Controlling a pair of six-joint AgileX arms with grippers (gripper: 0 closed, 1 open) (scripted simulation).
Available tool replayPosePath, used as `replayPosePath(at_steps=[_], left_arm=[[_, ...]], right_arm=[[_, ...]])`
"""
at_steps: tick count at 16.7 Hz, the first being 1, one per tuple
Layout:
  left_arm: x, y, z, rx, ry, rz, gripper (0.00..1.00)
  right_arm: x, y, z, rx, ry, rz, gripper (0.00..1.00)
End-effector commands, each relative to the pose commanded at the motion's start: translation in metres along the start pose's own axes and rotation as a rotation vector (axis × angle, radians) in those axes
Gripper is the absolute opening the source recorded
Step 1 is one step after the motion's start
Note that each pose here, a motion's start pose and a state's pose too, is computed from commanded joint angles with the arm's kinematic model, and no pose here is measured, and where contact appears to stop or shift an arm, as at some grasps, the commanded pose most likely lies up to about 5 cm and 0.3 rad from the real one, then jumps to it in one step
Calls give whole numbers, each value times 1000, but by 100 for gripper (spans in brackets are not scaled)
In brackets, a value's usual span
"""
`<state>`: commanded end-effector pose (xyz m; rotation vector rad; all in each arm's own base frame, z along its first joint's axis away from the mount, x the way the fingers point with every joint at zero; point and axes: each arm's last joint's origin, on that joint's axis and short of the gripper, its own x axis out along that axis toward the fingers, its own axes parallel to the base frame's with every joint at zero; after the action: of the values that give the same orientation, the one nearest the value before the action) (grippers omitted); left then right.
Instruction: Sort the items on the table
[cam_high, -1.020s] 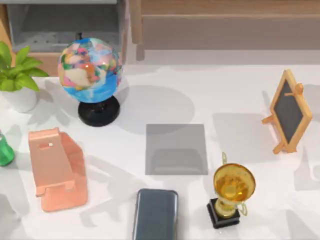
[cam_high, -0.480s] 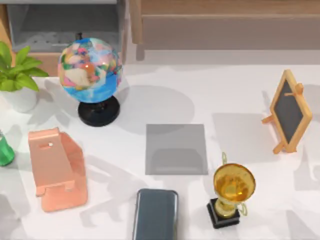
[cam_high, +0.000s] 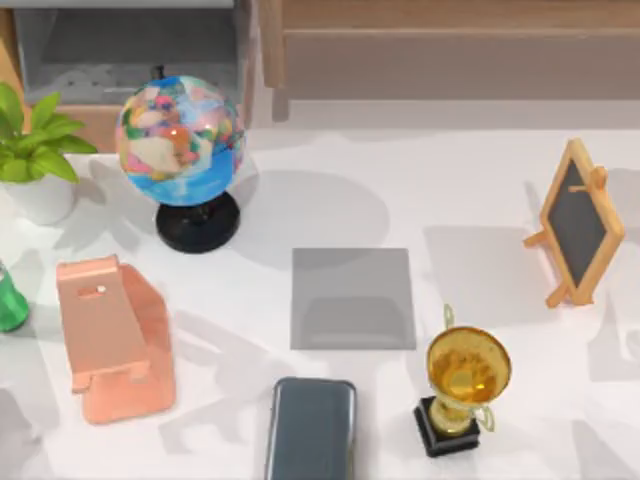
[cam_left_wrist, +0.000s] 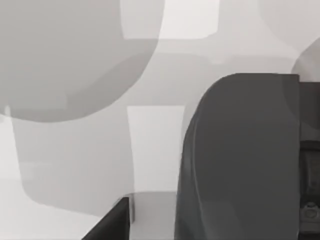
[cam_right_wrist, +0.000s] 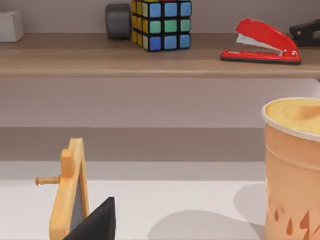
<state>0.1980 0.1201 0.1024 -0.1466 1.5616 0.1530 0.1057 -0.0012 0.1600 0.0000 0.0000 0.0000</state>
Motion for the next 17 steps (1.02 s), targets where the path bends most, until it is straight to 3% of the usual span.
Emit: replayPosePath(at_steps=[5, 9, 17], left_arm=[[0, 0, 0, 0, 0, 0, 0], [-19, 0, 3, 3, -22, -5, 0], [-86, 3, 6, -5, -26, -1, 0]], right_arm=[[0, 0, 0, 0, 0, 0, 100], [0, 0, 0, 0, 0, 0, 100], [0, 0, 0, 0, 0, 0, 100]])
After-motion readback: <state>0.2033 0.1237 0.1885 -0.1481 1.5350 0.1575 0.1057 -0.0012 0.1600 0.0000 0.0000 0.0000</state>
